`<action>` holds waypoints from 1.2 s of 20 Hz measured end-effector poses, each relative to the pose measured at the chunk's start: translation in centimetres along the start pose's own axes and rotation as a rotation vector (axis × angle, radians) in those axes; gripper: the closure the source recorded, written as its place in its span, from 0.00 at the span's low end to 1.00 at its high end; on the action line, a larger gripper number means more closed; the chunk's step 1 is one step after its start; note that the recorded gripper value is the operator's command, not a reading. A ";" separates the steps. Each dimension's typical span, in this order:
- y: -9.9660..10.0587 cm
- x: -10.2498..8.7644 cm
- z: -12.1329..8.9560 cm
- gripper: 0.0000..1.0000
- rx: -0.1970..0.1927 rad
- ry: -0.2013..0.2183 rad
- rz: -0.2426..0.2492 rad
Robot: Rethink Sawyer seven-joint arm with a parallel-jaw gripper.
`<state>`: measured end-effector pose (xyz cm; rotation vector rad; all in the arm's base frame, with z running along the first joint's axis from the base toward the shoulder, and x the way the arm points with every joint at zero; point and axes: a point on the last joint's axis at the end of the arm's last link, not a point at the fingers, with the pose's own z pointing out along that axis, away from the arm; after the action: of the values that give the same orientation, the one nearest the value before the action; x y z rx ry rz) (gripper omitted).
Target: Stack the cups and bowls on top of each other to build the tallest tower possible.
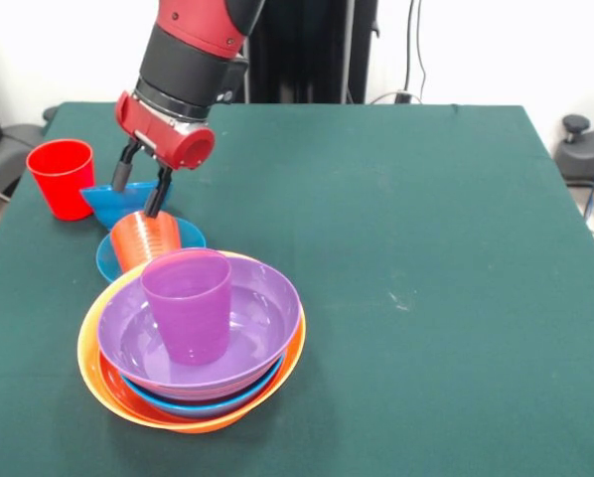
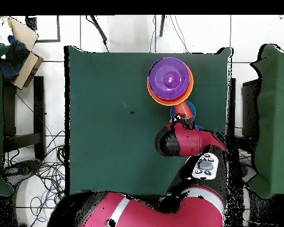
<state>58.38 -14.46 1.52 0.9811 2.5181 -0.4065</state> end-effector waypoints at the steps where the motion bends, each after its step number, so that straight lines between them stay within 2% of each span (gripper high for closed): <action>1: 0.0 -0.6 0.0 0.00 -0.026 0.013 0.040; 4: -0.2 -1.2 0.3 0.00 -0.047 0.027 0.080; 5: -0.4 -1.7 0.7 0.00 -0.065 0.039 0.113; 14: -0.4 -2.5 0.8 0.00 -0.117 0.092 0.197; 17: -0.1 -2.1 0.1 0.00 -0.100 0.130 0.200; 19: 0.3 -1.6 -1.0 0.00 -0.055 0.192 0.198; 21: 0.4 -1.5 -1.4 0.00 -0.041 0.209 0.195; 22: 0.6 -1.4 -2.4 0.00 -0.008 0.246 0.185; 24: 0.7 -1.4 -3.4 0.00 0.020 0.274 0.175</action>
<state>58.86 -13.36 5.07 1.3330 2.6396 -0.2600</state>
